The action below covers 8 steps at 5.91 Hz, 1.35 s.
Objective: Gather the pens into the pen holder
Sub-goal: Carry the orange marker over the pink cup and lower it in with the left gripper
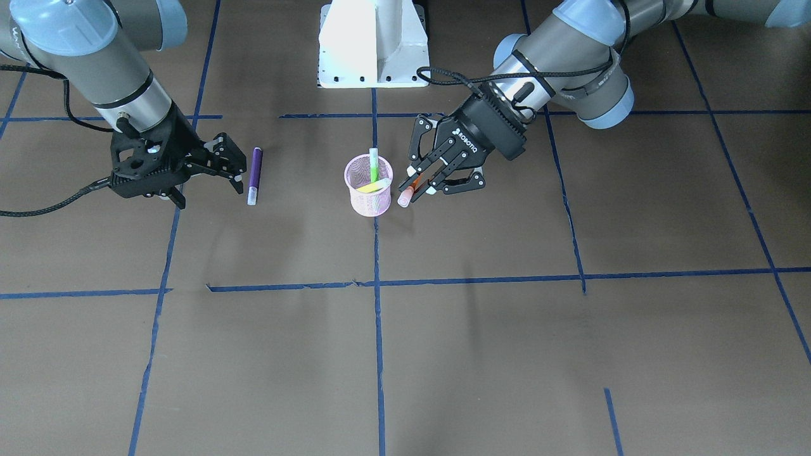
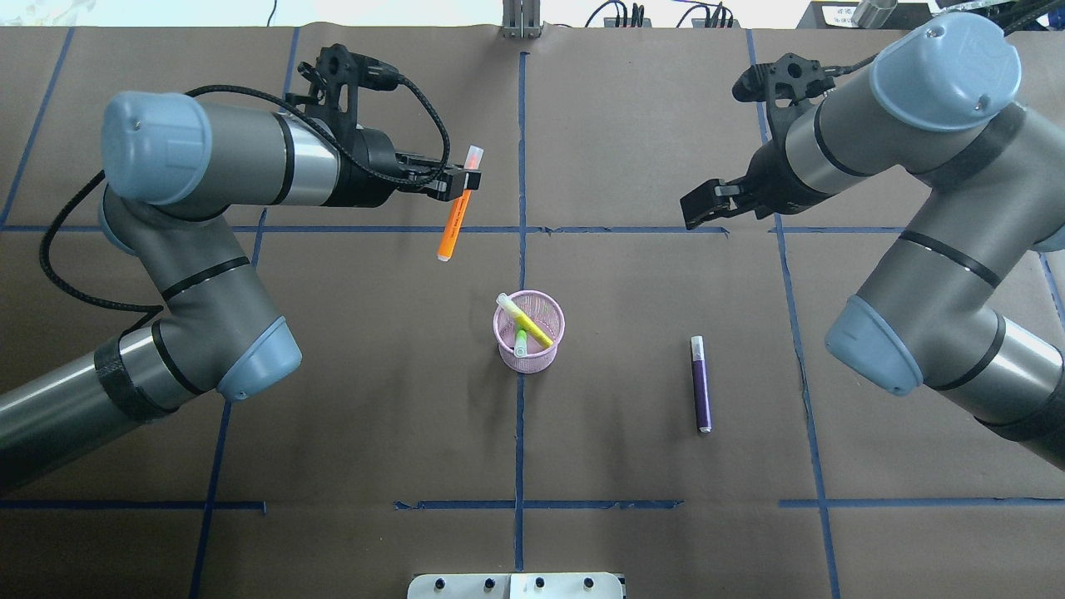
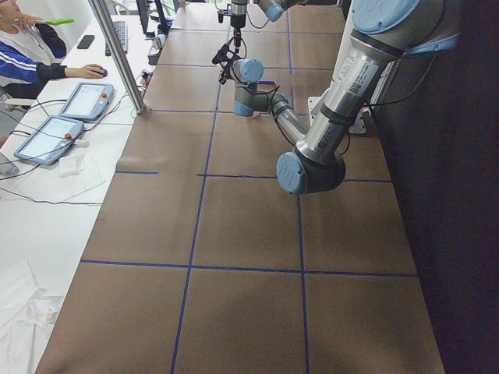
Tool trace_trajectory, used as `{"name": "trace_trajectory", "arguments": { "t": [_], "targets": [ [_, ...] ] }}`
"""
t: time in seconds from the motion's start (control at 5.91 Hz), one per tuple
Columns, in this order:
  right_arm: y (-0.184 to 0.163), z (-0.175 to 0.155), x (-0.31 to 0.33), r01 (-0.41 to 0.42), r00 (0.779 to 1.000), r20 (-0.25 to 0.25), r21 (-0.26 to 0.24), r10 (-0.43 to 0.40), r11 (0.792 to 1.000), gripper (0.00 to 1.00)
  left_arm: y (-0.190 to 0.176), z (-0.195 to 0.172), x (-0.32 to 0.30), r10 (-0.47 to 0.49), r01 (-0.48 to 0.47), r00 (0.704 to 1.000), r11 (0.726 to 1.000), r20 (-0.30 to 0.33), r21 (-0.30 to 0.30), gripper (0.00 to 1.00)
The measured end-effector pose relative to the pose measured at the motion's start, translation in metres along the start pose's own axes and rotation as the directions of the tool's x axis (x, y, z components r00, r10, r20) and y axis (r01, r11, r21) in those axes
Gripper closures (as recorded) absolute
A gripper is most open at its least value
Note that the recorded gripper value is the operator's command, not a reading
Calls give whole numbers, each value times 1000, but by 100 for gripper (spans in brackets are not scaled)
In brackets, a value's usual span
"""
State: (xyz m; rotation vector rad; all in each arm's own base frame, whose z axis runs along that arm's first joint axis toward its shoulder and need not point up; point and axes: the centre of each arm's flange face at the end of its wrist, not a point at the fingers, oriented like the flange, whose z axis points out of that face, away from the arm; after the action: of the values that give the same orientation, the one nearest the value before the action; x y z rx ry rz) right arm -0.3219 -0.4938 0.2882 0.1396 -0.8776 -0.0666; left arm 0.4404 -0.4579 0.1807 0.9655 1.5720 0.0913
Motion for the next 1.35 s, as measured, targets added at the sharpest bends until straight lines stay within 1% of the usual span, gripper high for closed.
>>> {"name": "trace_trajectory", "arguments": {
  "t": [0.17,0.34,0.68,0.85,1.35],
  "targets": [
    [0,0,4,-16,1000,2,-19,16,1000,0,22,5,0,-2,5,999,998,-54,57,100],
    [0,0,5,-20,1000,3,-24,20,1000,0,35,10,-3,-2,9,997,995,-71,96,100],
    [1,-1,4,-19,1000,6,-24,19,1000,0,65,28,2,15,-9,999,985,-34,172,100],
    [1,-1,4,-18,1000,6,-24,19,1000,0,83,36,9,28,-25,1000,982,-14,187,100],
    [1,-1,3,-18,1000,7,-24,19,1000,0,123,49,15,18,-19,1000,983,11,181,100]
  ]
}}
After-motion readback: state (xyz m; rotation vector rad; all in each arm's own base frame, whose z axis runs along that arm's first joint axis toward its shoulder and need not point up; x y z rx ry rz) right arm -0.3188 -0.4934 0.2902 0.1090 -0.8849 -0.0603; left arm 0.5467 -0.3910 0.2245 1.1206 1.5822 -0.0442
